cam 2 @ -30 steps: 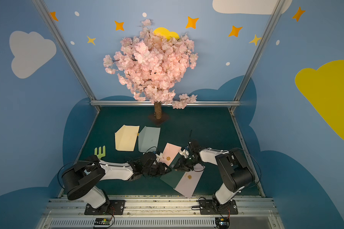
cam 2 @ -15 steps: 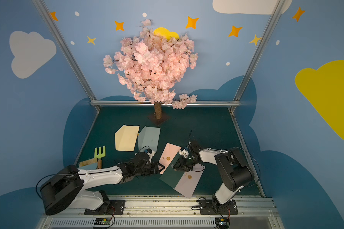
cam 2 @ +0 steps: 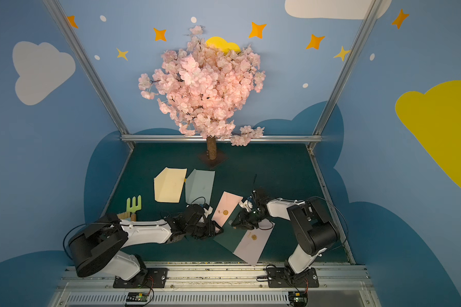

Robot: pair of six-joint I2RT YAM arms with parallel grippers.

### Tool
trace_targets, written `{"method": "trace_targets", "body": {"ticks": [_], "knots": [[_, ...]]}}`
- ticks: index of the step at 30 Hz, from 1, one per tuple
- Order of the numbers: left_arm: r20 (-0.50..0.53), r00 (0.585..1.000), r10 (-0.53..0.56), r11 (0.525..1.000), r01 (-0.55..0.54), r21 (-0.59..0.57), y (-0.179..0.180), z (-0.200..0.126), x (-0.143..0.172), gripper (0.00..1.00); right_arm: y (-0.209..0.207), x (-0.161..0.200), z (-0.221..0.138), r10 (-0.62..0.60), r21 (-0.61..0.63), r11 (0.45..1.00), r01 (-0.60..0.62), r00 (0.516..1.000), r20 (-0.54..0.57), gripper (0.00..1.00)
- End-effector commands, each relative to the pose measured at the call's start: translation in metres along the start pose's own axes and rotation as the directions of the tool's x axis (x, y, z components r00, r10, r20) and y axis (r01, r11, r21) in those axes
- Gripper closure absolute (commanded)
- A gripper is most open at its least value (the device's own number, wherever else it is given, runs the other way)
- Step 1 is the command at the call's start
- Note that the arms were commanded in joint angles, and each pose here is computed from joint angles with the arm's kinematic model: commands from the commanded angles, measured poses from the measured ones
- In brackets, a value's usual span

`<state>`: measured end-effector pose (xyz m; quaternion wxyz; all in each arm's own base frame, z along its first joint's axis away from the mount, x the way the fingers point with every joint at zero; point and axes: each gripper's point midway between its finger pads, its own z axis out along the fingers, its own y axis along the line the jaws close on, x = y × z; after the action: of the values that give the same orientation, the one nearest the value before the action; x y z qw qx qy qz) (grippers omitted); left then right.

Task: Open the envelope
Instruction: Pick up the envelope from the center of the board.

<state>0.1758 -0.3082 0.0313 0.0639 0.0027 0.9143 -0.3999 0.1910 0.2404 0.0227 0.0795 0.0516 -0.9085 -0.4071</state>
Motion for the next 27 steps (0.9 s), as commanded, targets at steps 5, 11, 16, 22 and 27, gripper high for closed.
{"method": "trace_targets", "body": {"ticks": [5,11,16,22,27], "knots": [[-0.194,0.981,-0.024,0.998,0.035,0.055,0.007,0.012,0.042,0.48,-0.064,0.022,0.012,0.111,0.252,0.963,-0.1,0.993,-0.032,0.6],[-0.138,0.99,0.009,0.976,0.021,0.216,-0.022,0.012,0.029,0.49,-0.064,0.022,0.012,0.111,0.251,0.963,-0.098,0.993,-0.038,0.6],[-0.089,0.996,0.024,0.947,0.006,0.321,-0.047,0.017,0.013,0.5,-0.064,0.022,0.014,0.112,0.25,0.963,-0.097,0.993,-0.045,0.6],[-0.049,0.999,0.011,0.932,0.008,0.361,-0.062,0.028,-0.005,0.52,-0.063,0.025,0.016,0.11,0.249,0.964,-0.094,0.993,-0.05,0.6],[-0.025,1.0,0.0,0.944,0.009,0.329,-0.059,0.034,-0.013,0.69,-0.063,0.026,0.017,0.106,0.249,0.964,-0.089,0.993,-0.056,0.6]]}}
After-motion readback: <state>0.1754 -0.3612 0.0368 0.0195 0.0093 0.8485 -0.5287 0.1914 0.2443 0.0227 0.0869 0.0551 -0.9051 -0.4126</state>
